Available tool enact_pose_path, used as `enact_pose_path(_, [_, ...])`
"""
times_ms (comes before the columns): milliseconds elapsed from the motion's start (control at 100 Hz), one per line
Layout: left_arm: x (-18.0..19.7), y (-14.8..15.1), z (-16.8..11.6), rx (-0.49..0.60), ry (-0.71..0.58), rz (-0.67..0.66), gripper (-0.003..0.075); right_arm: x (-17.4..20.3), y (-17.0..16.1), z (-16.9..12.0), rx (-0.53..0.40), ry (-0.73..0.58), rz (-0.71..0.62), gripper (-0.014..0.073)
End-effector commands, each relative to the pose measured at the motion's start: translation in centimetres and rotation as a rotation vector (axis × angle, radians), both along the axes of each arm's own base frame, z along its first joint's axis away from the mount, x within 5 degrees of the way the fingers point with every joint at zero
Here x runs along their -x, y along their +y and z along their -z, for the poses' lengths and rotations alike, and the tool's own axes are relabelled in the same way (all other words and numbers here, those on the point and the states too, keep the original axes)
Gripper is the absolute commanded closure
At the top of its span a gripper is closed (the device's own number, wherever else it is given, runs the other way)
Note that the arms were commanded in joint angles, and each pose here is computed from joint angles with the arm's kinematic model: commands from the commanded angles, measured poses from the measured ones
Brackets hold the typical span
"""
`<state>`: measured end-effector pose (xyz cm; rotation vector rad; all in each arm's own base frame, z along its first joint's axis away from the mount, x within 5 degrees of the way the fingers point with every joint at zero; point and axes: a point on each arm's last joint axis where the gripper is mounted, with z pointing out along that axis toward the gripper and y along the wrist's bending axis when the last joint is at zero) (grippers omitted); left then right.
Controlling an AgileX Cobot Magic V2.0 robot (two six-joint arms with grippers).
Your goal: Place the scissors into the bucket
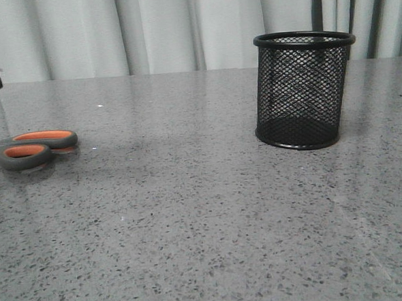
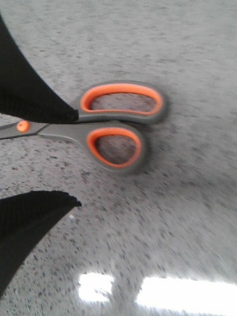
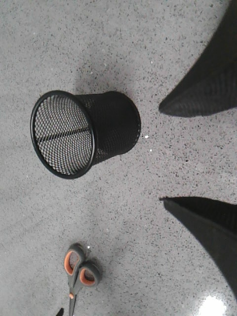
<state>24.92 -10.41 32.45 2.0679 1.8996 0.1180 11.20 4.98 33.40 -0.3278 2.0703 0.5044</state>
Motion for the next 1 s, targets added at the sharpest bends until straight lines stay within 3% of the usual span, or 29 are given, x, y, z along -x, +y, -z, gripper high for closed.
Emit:
enact_pose_path(0, [-0.5,1.3,-2.8,0.104,-0.084,0.023,0.0426,-0.4,0.0,-1.4,-0.005,-0.088,0.017,0.0264])
enact_pose_path(190, [-1.5,3.1,-3.8,0.187,-0.115,-0.079,0.0421,-0.3,0.2,-1.5,0.003,-0.101,-0.006,0.0264])
enact_pose_path(390, [-2.8,2.9,-2.1,0.163,-0.053,-0.081,0.0325,-0.4,0.2,-1.6,0.016,-0.125,-0.003,0.0264])
enact_pose_path(820, [-6.7,2.2,1.5,0.129,0.061,-0.087,0.0325,-0.4,0.2,-1.5,0.038,-0.127,-0.005,0.0264])
enact_pose_path(990, [-7.0,2.7,2.4,0.051,0.088,-0.078,0.0325,-0.4,0.2,-1.5,0.04,-0.128,-0.005,0.0264])
